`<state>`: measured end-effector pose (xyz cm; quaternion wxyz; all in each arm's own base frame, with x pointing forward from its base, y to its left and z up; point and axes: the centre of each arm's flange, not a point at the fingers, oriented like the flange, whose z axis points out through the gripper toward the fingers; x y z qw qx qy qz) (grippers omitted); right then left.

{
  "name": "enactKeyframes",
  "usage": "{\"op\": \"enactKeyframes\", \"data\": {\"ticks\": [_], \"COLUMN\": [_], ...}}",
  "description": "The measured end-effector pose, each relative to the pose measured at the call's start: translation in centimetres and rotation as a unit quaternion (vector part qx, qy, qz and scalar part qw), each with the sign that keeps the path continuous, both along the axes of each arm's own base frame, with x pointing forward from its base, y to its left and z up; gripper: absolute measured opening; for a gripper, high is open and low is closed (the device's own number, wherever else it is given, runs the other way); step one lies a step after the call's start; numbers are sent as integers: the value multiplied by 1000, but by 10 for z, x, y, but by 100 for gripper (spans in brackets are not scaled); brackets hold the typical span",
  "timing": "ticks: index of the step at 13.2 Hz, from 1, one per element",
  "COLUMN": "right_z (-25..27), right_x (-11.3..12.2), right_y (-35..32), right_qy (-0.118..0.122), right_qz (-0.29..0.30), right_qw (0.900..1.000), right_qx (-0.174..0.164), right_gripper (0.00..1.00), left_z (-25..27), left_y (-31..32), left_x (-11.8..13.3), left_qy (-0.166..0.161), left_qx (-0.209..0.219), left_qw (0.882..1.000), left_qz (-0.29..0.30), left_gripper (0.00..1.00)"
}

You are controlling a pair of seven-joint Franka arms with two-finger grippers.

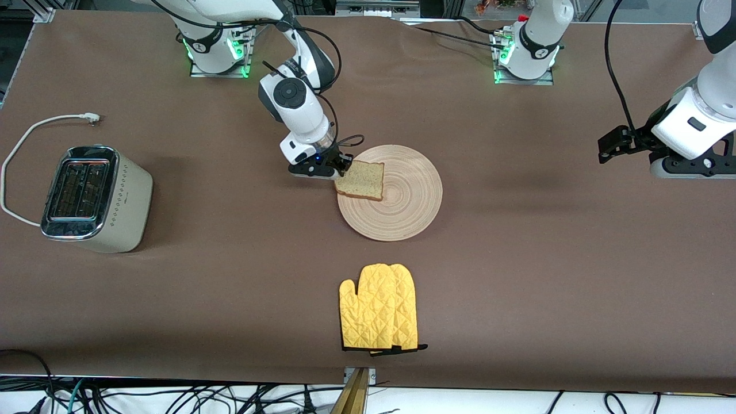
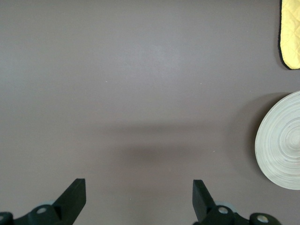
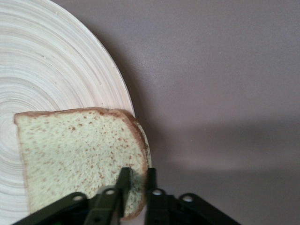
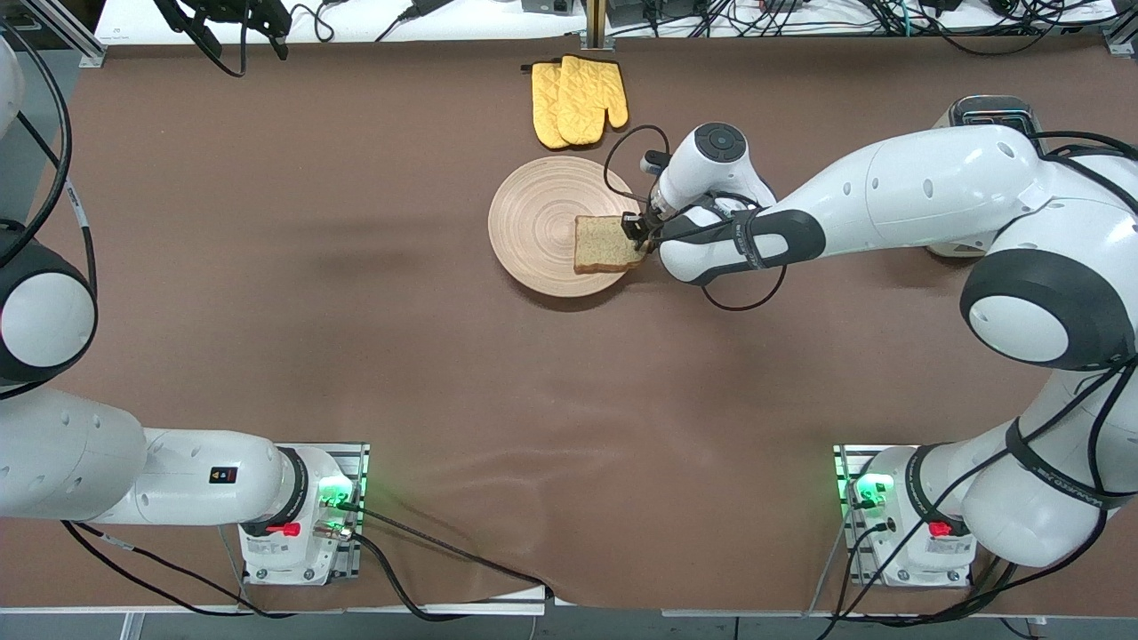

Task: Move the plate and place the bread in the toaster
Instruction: 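Grasp the bread slice edge with the right gripper, then lift the bread and carry it over the toaster with the right gripper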

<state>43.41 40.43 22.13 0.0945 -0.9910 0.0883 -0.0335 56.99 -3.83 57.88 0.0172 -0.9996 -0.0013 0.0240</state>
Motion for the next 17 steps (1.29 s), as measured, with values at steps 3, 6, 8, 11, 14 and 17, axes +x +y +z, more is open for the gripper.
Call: {"op": "enactKeyframes", "data": {"ticks": [3,6,8,11,14,17], "right_z": [0,0,5,32,80,123], "right_x": [0,0,2,14,35,57], "right_y": [0,0,2,13,23,20], "right_qy": [0,0,-2,21,34,38], "right_qz": [0,0,3,16,40,56], "right_qw": [1000,1000,1000,999,997,991], "right_qx": [0,0,1,-22,-64,-111], "right_gripper": [1,1,1,1,1,1], "left_z": [0,-1,-4,-11,-9,-6], "left_y": [0,0,0,0,2,9], "left_x": [0,1,6,14,21,21], "left_qy": [0,1,2,4,-11,-14], "left_qx": [0,0,0,-1,0,0], "left_qw": [1000,1000,1000,1000,1000,1000], "left_qz": [0,0,0,0,1,7], "left_gripper": [100,100,100,100,100,100]}}
